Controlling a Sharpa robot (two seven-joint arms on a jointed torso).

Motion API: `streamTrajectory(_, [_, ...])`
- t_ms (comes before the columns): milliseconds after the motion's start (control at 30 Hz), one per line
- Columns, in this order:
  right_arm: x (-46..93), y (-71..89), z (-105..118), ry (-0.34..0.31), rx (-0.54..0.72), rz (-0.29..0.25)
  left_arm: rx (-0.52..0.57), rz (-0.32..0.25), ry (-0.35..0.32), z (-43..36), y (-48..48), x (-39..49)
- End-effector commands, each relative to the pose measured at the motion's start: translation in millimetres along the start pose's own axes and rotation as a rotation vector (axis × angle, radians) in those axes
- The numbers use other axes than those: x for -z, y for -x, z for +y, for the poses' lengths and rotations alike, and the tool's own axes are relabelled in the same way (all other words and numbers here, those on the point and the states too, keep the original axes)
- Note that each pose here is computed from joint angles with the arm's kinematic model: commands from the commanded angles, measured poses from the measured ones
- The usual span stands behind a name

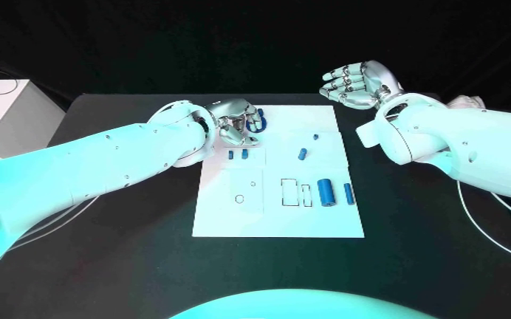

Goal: Assemble the parts on the task board

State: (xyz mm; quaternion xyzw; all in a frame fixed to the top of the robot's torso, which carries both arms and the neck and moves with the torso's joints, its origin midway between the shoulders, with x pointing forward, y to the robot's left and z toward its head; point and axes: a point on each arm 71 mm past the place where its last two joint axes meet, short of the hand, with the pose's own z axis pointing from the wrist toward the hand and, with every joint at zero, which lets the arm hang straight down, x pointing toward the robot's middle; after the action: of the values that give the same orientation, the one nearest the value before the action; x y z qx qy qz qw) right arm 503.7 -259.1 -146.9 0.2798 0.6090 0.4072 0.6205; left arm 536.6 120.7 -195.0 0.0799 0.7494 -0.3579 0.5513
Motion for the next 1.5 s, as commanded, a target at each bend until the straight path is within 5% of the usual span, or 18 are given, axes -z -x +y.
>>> streamTrajectory(33, [-0.2, -1.7, 1.2, 0.014, -0.005, 0.016, -0.083, 0.007, -0.024, -2.7, -1.4, -2.7])
streamTrajectory(733, [-0.2, -3.7, 2.2, 0.014, -0.007, 0.024, -0.161, 0.111, 0.049, -1.8, -11.0, -10.0])
streamTrajectory(1500, [0.6, -5.9, 3.6, 0.016, -0.011, 0.035, -0.167, 0.114, 0.054, -4.3, -12.5, -17.7])
